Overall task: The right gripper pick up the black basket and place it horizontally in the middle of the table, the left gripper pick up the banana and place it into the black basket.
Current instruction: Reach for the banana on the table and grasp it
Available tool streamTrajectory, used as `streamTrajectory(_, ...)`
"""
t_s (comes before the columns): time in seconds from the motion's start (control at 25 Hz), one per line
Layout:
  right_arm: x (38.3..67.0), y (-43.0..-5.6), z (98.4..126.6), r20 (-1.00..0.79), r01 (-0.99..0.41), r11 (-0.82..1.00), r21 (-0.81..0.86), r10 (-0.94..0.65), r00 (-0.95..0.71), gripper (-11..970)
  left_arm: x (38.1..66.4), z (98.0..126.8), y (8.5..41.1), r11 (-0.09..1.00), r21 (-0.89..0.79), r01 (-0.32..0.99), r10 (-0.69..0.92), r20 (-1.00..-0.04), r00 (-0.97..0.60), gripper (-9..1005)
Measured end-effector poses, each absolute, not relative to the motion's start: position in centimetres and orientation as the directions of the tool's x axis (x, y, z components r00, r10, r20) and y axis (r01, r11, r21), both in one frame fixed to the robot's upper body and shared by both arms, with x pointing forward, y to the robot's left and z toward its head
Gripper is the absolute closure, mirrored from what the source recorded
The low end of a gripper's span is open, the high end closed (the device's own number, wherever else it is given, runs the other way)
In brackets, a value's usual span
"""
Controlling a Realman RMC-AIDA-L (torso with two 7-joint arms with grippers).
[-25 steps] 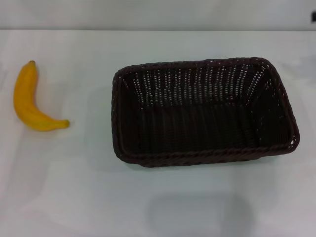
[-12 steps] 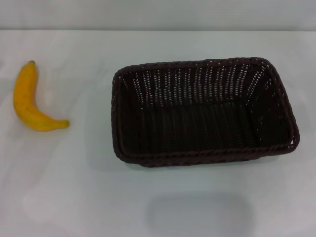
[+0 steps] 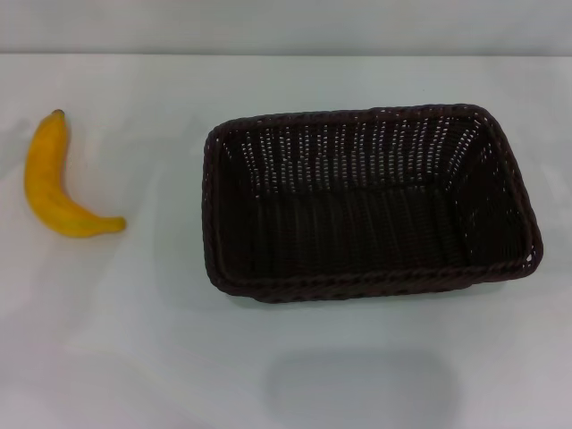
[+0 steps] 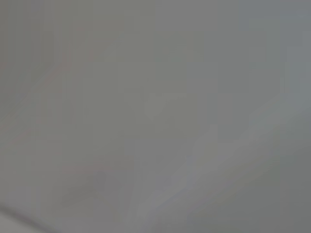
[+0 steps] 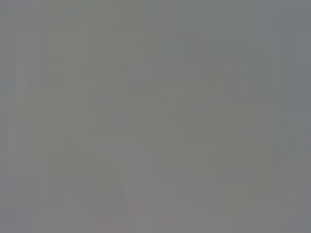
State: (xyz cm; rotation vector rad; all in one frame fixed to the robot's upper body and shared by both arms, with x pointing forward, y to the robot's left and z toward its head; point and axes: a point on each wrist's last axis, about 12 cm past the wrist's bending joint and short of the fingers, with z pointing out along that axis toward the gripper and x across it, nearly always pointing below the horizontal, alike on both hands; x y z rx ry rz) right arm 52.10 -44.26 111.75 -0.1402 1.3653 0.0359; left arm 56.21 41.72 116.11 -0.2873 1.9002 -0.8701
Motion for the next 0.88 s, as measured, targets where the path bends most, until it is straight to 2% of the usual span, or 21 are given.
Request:
streamTrajectory(0.04, 52.1, -44.2, 111.6, -0.975, -0.101, 0.991, -0.089, -0.066, 0.212, 311, 56.8, 117.0, 42.0, 0.728, -0.677, 0.11, -0.515, -0.645, -0.564, 134)
streamTrajectory(0.28, 52.1, -43.7, 111.1, -0.969, -0.075, 0.994, -0.08, -0.059, 0.242, 312, 58.3, 118.4, 42.2, 0.801, -0.597, -0.04, -0.432, -0.531, -0.729, 135)
streamTrajectory(0.56, 52.2, -43.5, 111.1, -0.963, -0.063, 0.995, -0.072, -0.053, 0.265, 312, 60.2, 121.0, 41.9, 0.892, -0.441, -0.098, -0.313, -0.447, -0.838, 135)
streamTrajectory(0.76, 53.4, -41.9, 110.3, -0.962, -0.068, 0.997, -0.047, -0.026, 0.271, 313, 60.3, 120.4, 41.5, 0.938, -0.31, -0.154, -0.259, -0.333, -0.907, 134)
streamTrajectory(0.88, 53.4, -41.6, 110.1, -0.963, -0.065, 0.997, -0.045, -0.026, 0.269, 313, 61.3, 119.5, 39.7, 0.953, -0.27, -0.139, -0.217, -0.283, -0.934, 134)
